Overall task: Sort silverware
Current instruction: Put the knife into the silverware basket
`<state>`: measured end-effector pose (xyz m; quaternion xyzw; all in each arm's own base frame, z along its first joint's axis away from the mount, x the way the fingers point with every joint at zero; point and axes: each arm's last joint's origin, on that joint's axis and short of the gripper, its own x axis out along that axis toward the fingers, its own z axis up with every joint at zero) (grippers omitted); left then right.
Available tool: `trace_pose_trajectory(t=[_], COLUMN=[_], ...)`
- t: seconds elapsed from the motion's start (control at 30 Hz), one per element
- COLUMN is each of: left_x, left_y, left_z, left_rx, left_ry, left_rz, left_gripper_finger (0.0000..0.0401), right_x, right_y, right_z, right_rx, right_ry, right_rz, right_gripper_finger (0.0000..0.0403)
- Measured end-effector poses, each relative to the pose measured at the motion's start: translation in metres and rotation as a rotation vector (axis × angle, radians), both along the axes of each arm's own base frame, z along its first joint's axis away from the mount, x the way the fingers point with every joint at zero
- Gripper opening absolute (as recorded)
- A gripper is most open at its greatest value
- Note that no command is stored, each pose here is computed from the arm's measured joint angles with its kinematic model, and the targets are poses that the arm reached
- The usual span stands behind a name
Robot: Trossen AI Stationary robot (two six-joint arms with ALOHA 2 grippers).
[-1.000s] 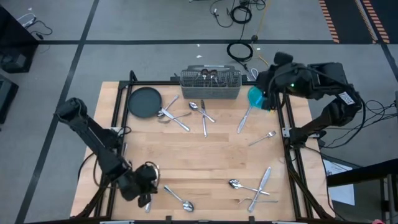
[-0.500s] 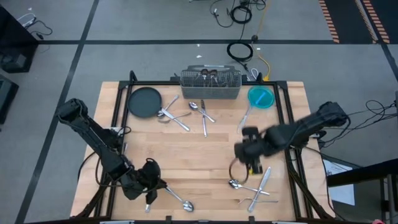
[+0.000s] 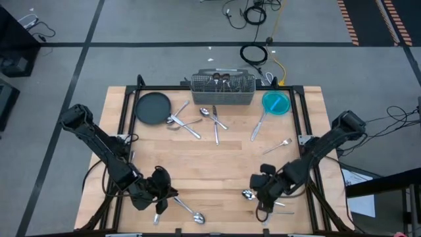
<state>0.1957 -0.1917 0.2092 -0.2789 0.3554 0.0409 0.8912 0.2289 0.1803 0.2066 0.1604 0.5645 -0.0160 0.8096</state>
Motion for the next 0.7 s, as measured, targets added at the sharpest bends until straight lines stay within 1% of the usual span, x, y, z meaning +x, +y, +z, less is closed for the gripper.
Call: trace_pose_trajectory(t=[0.23,0.47,0.57,0.63,0.7], left_x=[0.000,-0.001,-0.001,-0.001,0.000], left_y=[0.000,0.001,0.001,0.002,0.003], left_z=[0.000,-0.001,-0.001,-0.001,-0.001], left_rx=[0.009,0.033,0.035,0.040,0.050], left_ry=[0.004,0.008,0.010,0.009,-0.001], left_rz=[-0.005,-0.019,-0.019,-0.014,0.002], left_gripper_finger=[0.0052,0.0052,0.0052,0.0052,0.0052], right_x=[0.000,0.002,0.002,0.001,-0.003], right_y=[0.025,0.032,0.031,0.028,0.023], right_z=[-0.028,-0.055,-0.054,-0.046,-0.035], right_rx=[-0.001,-0.040,-0.050,-0.066,-0.078], right_ry=[0.040,0.115,0.093,0.054,0.031], right_rz=[0.000,-0.059,-0.098,-0.138,-0.211], right_gripper_finger=[0.0155,0.0155,0.0155,0.0155,0.0155])
